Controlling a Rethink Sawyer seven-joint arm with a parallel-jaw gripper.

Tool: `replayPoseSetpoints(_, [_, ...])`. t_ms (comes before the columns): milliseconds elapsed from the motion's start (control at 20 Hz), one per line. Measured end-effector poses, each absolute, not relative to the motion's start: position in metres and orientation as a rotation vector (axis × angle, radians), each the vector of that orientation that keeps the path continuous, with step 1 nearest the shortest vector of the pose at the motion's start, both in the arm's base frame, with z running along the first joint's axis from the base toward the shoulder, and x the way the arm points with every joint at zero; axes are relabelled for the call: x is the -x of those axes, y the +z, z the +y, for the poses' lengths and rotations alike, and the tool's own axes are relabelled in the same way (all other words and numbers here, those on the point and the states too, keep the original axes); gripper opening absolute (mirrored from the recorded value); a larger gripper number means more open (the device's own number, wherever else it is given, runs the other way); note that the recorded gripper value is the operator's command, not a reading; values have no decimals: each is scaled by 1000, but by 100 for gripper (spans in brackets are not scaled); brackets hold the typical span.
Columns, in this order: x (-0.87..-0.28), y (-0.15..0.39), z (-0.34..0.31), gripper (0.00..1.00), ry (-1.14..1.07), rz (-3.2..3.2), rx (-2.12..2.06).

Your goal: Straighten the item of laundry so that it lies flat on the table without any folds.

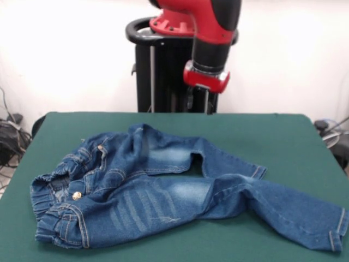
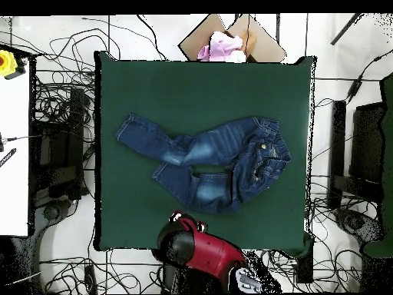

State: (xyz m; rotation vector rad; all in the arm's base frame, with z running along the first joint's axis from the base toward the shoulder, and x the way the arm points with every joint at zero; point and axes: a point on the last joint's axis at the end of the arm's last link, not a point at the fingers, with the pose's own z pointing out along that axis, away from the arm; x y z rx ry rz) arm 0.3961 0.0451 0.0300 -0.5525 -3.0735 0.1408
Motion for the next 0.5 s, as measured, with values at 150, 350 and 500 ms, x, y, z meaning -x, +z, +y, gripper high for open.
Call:
replayPoseSetpoints(150, [-405, 16, 44, 100, 172, -3152, 538])
replayPoseSetpoints(350, [-420, -7, 43, 100, 220, -3275, 515])
replayPoseSetpoints(500, [-431, -26, 45, 100, 255, -3364, 492])
